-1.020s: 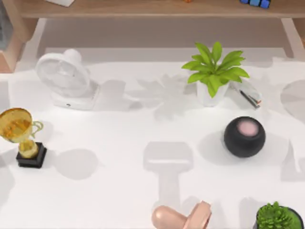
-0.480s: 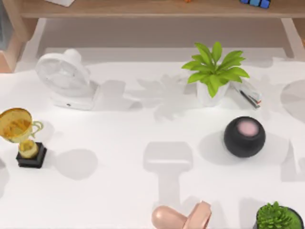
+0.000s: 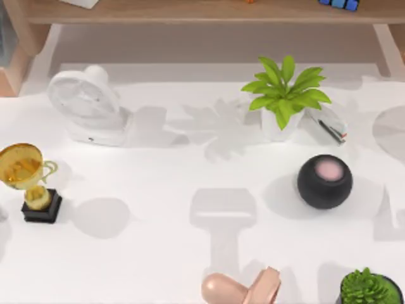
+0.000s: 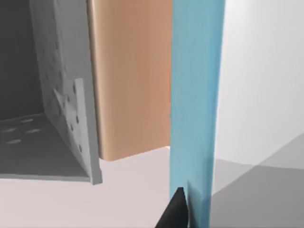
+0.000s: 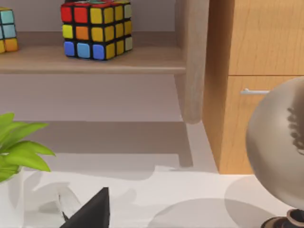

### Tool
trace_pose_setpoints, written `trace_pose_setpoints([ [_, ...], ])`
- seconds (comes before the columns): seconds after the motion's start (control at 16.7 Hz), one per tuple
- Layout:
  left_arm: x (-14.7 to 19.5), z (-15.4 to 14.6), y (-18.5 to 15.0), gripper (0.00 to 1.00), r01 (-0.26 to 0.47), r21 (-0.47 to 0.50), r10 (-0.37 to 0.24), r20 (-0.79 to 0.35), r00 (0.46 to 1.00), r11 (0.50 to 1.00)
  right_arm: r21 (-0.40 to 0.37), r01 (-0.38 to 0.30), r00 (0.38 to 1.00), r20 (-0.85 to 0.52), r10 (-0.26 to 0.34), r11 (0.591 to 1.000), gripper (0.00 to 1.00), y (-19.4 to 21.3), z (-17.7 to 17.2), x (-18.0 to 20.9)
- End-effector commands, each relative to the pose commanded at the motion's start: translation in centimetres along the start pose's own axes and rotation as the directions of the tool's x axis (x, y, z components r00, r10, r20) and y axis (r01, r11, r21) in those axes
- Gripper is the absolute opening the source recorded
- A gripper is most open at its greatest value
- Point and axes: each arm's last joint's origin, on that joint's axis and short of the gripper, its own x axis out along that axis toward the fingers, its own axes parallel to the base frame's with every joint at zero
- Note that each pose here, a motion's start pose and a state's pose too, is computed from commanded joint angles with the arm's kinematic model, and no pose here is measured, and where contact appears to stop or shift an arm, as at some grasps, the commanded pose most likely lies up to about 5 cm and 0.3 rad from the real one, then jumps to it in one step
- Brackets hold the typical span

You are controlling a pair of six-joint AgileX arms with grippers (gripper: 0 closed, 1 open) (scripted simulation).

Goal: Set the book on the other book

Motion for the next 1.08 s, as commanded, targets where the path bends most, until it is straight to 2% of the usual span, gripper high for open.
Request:
trace_pose_setpoints([
  [0.06, 0.0, 0.0, 0.0, 0.0, 0.0, 0.0, 0.0, 0.0, 1.0, 1.0, 0.0, 0.0, 1.0, 0.0, 0.0, 1.0, 1.0, 0.0, 0.0, 0.0],
  [0.84, 0.0, 0.0, 0.0, 0.98, 0.0, 0.0, 0.0, 0.0, 1.0, 1.0, 0.0, 0.0, 1.0, 0.0, 0.0, 1.0, 1.0, 0.0, 0.0, 0.0],
  [1.08, 0.0, 0.0, 0.0, 1.0, 0.0, 0.0, 0.0, 0.0, 1.0, 1.0, 0.0, 0.0, 1.0, 0.0, 0.0, 1.0, 1.0, 0.0, 0.0, 0.0],
])
